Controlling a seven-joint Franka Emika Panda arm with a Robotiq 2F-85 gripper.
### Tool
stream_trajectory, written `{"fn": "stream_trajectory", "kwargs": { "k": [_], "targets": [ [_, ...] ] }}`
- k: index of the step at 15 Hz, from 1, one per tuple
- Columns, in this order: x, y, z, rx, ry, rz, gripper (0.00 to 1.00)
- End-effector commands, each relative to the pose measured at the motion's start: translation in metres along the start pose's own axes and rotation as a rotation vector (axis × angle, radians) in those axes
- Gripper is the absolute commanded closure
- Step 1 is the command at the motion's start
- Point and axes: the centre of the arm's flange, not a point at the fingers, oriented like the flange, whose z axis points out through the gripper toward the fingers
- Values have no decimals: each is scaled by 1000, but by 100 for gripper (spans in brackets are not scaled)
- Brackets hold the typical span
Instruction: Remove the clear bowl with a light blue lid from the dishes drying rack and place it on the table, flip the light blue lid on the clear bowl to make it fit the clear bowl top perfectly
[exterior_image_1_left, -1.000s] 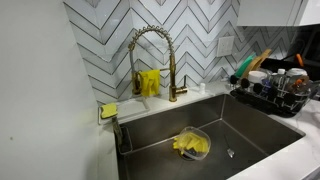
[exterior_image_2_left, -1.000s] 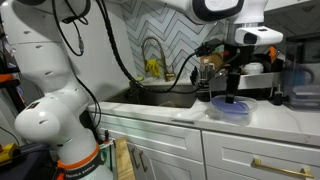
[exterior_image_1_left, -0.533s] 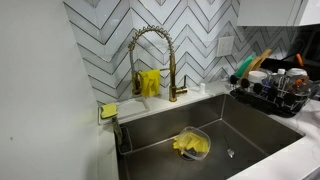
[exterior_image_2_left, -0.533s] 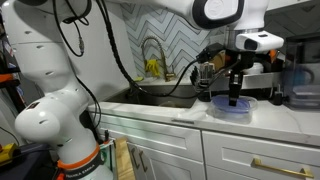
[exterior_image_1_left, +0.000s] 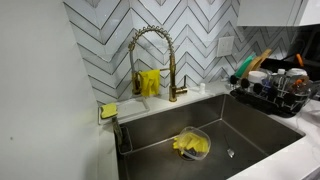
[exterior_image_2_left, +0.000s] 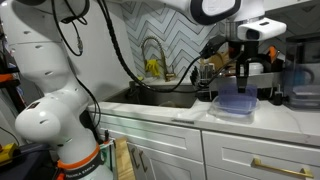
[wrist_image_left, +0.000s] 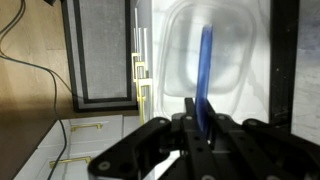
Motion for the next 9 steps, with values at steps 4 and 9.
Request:
{"fn": "stream_trajectory", "kwargs": {
  "k": [4, 9],
  "targets": [
    [-17, -47, -22, 31, 56, -106, 98],
    [-30, -75, -53, -8, 98, -198, 98]
  ]
}}
